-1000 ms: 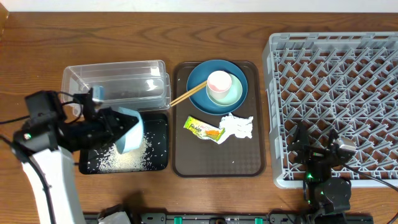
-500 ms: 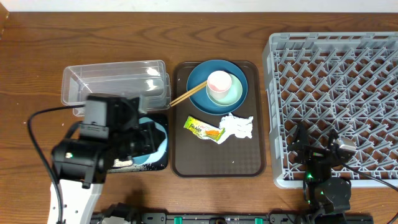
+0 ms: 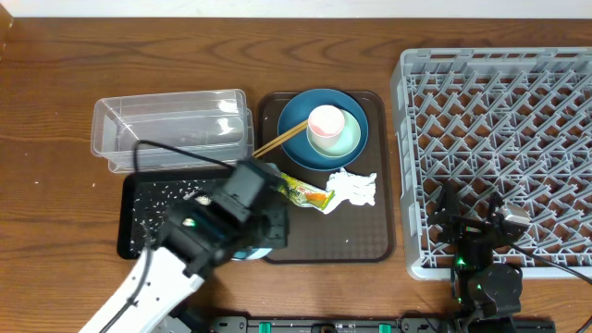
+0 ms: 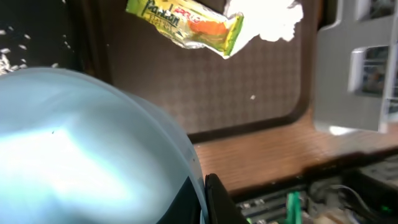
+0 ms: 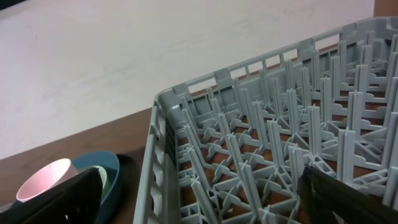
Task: Sort waste into correct bins and load items into the dishwasher rack
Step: 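Carry the emptied bowl back right toward the brown tray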
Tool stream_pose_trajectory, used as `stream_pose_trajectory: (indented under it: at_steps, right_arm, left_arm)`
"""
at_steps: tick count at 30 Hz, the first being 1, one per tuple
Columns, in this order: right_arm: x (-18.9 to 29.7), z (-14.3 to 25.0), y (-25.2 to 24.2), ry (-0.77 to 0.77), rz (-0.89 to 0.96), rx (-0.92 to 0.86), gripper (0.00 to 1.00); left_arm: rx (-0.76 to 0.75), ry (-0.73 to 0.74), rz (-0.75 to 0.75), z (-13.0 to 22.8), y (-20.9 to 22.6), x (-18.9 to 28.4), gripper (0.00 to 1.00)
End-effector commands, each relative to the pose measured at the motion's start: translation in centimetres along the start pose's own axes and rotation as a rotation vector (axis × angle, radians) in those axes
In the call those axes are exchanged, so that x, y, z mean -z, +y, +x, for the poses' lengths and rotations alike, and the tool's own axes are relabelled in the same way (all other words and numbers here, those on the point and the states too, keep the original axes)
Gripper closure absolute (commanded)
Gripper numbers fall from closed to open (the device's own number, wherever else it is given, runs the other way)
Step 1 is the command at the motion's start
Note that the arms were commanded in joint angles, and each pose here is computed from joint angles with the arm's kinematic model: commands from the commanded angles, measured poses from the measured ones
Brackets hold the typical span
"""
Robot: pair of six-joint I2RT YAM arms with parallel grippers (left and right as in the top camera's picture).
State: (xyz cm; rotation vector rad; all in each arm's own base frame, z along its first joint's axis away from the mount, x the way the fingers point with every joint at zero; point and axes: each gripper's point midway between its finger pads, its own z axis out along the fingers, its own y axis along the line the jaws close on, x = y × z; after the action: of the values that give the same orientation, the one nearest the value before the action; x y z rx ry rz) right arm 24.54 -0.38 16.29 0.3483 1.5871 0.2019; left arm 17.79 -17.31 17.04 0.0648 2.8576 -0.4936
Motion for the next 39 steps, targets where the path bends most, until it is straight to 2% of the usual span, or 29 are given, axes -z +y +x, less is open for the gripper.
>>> stream_pose_trajectory:
  at_steps: [1, 12, 18, 25, 34, 39]
  right_arm:
    - [0.0, -0.1, -0.3, -0.005, 0.015, 0.005, 0.01]
    - [0.0, -0.1, -0.3, -0.005, 0.015, 0.005, 0.01]
    - [0.0, -0.1, -0.3, -0.005, 0.015, 0.005, 0.01]
    - [0.0, -0.1, -0.3, -0.005, 0.015, 0.005, 0.01]
    - [0.0, -0.1, -0.3, -0.005, 0.015, 0.005, 0.01]
    - [0.0, -0.1, -0.3, -0.005, 0.015, 0.005, 0.01]
  left_arm:
    - [-0.007, -0.045, -0.103, -0.1, 0.1, -1.2, 0.94]
    - [-0.095, 0.087, -0.227, 2.7, -2.1, -7.5, 0.94]
    - [-0.118, 0.118, -0.255, 3.0, -2.6, -10.5, 0.94]
    - [-0.12, 0.141, -0.296, 3.3, -2.1, -12.2, 0.94]
    - [-0.123, 0.088, -0.278, 2.0, -2.9, -13.6, 0.94]
    - [-0.124, 0.082, -0.282, 1.9, -2.9, -13.6, 0.9]
